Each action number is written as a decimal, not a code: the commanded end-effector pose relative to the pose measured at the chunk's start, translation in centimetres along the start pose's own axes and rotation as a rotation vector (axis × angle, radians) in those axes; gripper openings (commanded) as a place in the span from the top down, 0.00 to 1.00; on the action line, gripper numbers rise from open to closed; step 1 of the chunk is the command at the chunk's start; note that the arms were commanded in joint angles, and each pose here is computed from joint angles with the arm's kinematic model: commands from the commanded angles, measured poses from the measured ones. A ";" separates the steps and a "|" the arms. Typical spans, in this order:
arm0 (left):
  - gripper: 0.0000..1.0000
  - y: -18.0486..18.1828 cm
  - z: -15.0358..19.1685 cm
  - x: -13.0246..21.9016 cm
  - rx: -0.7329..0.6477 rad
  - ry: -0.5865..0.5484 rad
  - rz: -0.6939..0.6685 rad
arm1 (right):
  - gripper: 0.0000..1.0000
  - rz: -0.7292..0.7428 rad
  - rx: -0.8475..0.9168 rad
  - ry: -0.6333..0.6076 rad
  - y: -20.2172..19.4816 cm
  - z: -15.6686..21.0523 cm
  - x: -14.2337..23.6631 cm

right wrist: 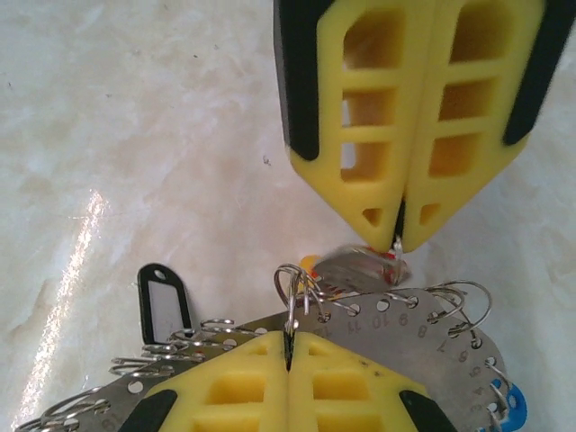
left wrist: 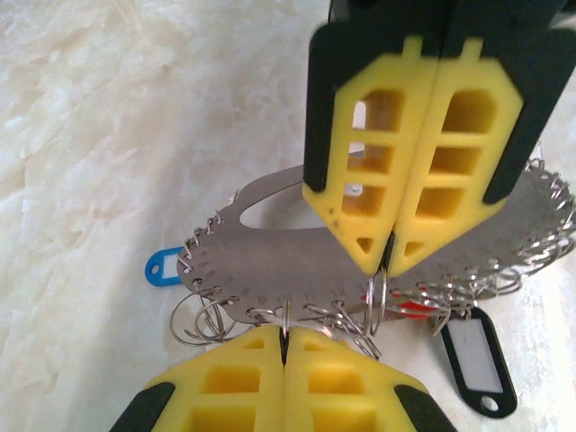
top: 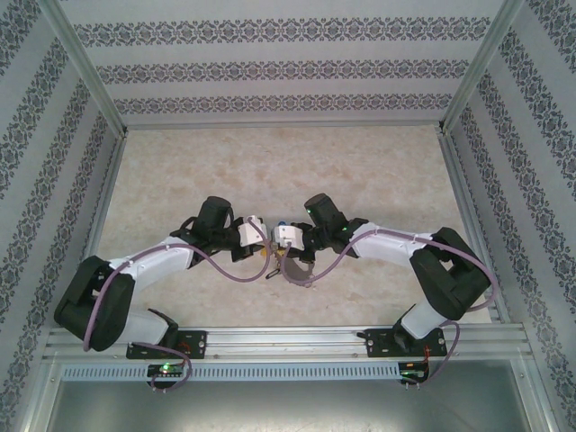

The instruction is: Put the keys on the keyring

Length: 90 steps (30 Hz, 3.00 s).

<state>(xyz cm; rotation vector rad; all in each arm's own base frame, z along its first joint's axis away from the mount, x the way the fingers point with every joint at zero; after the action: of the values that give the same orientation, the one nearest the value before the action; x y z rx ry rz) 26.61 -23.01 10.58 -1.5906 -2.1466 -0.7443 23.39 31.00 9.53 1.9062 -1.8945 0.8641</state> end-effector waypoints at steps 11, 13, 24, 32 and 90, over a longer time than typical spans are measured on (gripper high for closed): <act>1.00 -1.2 -1.6 -0.2 -0.108 -0.085 0.090 | 1.00 -0.025 0.040 -0.088 0.0 -1.8 0.6; 1.00 -1.6 -1.4 -0.5 -0.127 -0.056 0.107 | 1.00 -0.027 0.035 -0.085 -0.2 -1.8 0.5; 1.00 -2.7 -1.2 -0.8 -0.169 -0.043 0.119 | 1.00 -0.043 0.003 -0.068 -0.3 -1.2 0.0; 1.00 -3.4 -0.9 -0.9 -0.201 -0.031 0.112 | 1.00 -0.046 -0.021 -0.056 -0.6 -0.9 -0.1; 1.00 2.6 4.2 3.9 0.067 0.176 -0.365 | 0.73 -0.206 0.238 0.383 1.7 5.2 -2.3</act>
<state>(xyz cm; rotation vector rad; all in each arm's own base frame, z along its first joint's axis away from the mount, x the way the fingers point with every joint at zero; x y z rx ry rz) 27.49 -16.83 8.99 -1.0797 -2.2741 -0.9184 23.64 29.28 3.84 1.8135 -1.4649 1.3072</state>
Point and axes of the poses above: each hand's point on the last joint's axis, 136 mm out from that joint toward the fingers, its own x axis back along the fingers, its own y axis along the line the jaws close on, z = x × y, the point moved 1 cm from there along x, back along the fingers, and after that the axes turned 1 degree about x, right-handed, at the moved point
